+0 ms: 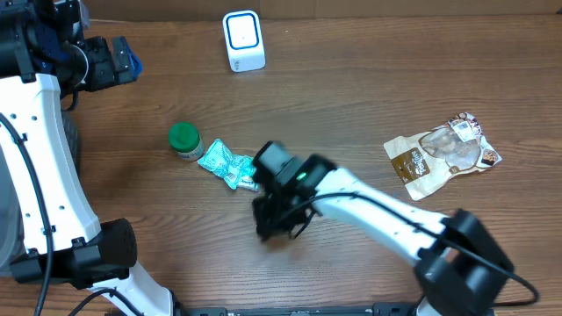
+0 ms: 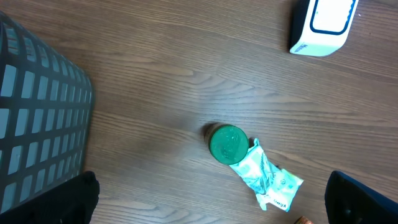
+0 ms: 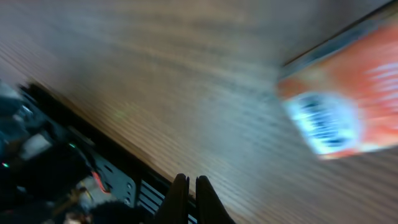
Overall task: Scan the item barcode
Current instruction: 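Move the right gripper to the orange box and grasp it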
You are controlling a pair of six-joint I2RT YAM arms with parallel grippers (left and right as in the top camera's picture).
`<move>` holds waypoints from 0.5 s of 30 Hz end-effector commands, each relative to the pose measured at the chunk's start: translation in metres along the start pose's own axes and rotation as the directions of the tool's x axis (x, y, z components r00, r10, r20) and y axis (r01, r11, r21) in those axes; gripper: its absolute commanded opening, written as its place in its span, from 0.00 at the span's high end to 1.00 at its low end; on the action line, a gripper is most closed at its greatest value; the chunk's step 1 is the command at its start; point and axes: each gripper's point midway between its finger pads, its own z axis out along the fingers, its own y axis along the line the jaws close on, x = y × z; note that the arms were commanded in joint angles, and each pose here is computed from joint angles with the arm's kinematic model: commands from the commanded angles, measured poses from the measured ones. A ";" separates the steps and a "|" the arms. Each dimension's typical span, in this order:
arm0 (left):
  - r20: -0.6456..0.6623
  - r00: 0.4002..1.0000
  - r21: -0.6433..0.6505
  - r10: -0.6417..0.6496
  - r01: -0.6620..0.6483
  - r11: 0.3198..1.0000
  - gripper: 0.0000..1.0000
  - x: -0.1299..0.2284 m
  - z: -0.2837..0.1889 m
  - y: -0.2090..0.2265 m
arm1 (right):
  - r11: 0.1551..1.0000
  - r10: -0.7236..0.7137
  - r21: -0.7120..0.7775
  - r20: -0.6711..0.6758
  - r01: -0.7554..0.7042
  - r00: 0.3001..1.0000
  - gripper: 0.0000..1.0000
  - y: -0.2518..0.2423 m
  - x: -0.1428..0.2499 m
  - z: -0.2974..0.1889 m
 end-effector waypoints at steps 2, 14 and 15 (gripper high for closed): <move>0.004 1.000 -0.001 0.030 -0.030 1.000 0.01 0.000 -0.001 -0.004 | 0.999 0.031 0.038 -0.027 -0.030 0.999 0.96 -0.007 0.006 0.013; 0.004 1.000 -0.001 0.030 -0.030 1.000 0.00 0.000 -0.001 -0.004 | 0.941 0.245 0.209 0.117 -0.265 0.963 0.96 -0.051 -0.015 0.012; 0.004 1.000 -0.001 0.030 -0.030 1.000 0.00 0.000 -0.001 -0.004 | 0.932 0.272 0.215 0.115 -0.291 0.955 0.96 -0.055 -0.016 0.015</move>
